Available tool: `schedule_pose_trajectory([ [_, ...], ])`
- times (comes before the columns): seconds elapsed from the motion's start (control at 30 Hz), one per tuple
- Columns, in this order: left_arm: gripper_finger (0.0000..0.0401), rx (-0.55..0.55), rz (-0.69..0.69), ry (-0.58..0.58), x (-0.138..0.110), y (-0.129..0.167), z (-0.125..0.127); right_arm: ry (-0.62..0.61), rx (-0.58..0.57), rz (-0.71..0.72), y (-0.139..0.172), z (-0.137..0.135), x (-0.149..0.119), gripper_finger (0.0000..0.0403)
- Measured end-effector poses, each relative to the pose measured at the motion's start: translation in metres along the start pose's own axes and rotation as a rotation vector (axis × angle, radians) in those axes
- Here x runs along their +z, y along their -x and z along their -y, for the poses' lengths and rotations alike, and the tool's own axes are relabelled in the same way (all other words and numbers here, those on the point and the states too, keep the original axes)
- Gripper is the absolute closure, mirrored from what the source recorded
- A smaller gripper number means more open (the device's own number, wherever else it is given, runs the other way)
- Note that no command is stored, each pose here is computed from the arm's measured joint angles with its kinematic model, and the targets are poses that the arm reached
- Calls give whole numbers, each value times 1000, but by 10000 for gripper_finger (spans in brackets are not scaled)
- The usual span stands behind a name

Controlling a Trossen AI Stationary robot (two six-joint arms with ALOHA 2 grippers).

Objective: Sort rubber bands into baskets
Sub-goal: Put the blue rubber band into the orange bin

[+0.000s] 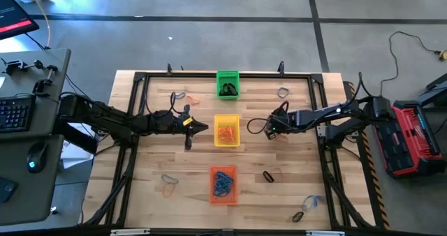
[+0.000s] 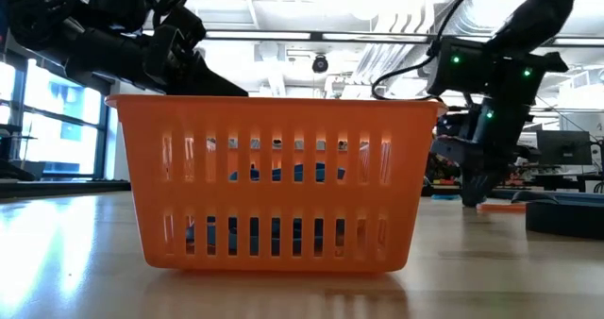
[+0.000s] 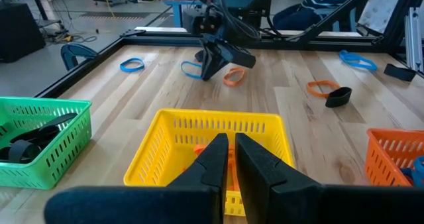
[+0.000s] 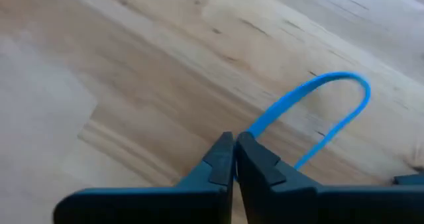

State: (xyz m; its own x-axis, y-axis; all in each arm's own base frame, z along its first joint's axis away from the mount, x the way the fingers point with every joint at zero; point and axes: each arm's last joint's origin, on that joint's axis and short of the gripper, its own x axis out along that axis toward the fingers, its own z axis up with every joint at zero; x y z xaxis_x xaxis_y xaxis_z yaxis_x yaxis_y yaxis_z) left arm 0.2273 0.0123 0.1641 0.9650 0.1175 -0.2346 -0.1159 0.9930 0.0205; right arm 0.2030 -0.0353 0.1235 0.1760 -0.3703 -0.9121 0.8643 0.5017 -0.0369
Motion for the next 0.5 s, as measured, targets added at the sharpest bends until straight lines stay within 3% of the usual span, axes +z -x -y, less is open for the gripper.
schedule_pose_trajectory([
  [0.3, 382, 0, 0, 0, 0, 0, 0, 155, 224, 79, 47, -54, 11, 400],
  [0.5, 382, 0, 0, 5, 0, 0, 0, 262, 415, 169, 94, -94, 3, 402],
])
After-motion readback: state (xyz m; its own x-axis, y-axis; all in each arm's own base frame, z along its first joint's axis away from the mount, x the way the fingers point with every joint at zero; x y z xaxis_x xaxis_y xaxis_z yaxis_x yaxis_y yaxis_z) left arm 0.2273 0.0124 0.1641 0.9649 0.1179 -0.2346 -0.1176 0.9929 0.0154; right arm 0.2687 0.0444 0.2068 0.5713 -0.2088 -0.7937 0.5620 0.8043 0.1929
